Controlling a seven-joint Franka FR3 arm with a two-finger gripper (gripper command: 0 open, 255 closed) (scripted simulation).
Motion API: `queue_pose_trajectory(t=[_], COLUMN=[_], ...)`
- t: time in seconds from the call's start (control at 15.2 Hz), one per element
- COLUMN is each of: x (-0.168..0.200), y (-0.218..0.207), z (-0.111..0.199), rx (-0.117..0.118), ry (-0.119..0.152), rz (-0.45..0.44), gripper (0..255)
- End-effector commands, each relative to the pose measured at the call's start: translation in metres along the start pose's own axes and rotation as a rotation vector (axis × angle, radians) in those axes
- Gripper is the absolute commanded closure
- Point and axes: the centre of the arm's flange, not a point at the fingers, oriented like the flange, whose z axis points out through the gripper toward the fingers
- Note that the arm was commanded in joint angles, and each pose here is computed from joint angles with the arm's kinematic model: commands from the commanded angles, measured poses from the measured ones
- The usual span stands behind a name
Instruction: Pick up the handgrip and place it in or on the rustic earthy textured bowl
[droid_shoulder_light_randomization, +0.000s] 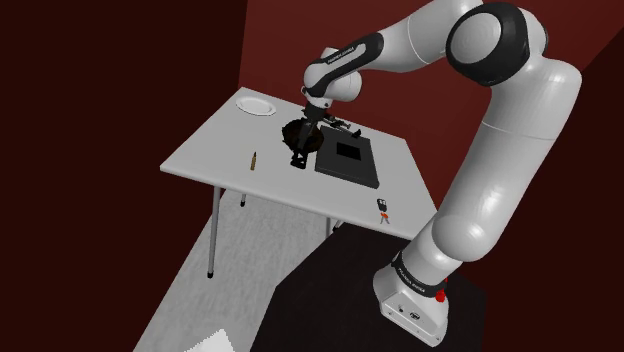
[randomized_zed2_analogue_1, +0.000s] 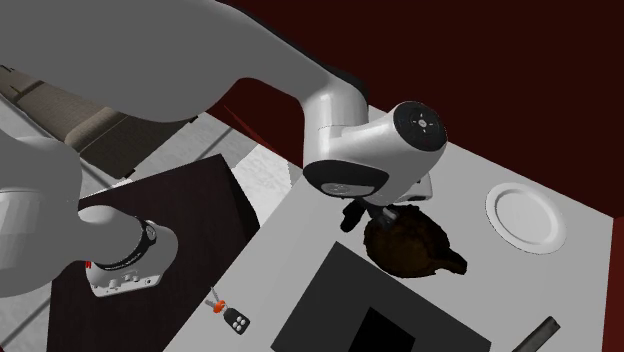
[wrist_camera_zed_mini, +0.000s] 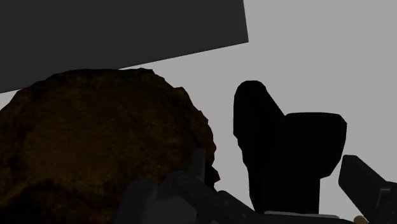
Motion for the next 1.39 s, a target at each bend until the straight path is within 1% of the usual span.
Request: queue_pose_trajectory(t=[0.0, 0.2, 0.26, 0.86, 1.32], x=[0.0, 0.0, 0.0, 0.0, 0.001], y=[0.0, 0.0, 0.0, 0.0, -0.003], z=[0.0, 0.0, 0.0, 0.0, -0.037], rx=[0.0, 0.0, 0.0, 0.0, 0.0], ry=[0.0, 0.0, 0.0, 0.0, 0.0], rz=[0.0, 0.0, 0.0, 0.0, 0.0], gripper=[0, 0, 255, 255, 255])
